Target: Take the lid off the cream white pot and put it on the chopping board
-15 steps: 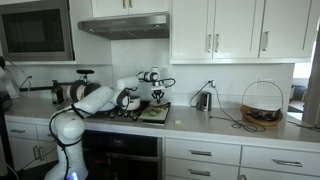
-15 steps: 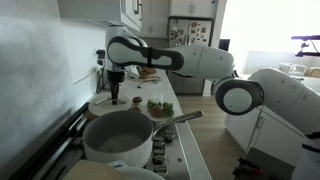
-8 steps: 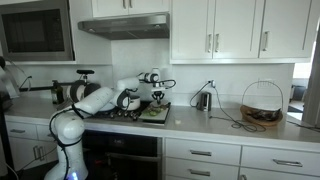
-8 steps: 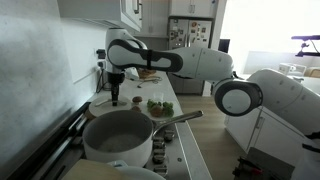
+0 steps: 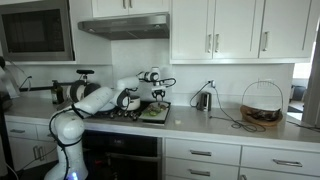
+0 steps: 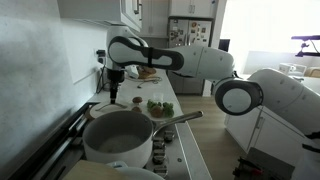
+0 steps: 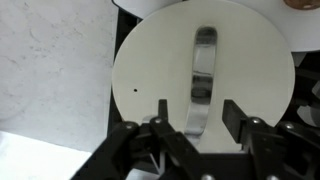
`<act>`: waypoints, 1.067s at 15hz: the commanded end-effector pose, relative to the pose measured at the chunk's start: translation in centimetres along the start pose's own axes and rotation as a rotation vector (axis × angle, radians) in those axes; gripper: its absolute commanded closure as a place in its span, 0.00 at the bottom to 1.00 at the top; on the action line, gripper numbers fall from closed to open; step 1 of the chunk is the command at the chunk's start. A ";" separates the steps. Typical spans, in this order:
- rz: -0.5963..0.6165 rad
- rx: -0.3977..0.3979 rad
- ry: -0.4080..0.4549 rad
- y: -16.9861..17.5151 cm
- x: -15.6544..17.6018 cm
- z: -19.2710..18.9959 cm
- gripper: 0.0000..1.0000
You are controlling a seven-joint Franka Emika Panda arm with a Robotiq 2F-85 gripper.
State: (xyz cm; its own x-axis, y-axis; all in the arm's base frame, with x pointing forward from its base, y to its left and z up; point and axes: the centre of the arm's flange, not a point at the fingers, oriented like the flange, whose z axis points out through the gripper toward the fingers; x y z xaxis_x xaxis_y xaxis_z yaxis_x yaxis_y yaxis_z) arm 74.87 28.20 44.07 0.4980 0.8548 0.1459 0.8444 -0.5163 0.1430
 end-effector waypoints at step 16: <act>0.033 0.058 -0.076 2.2 4.0 -10.4 0.00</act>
State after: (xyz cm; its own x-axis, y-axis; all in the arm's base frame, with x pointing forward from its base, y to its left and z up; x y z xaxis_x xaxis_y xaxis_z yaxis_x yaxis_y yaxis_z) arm 72.70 27.67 50.96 0.5033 0.8509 0.1508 0.8392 -0.5229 0.1492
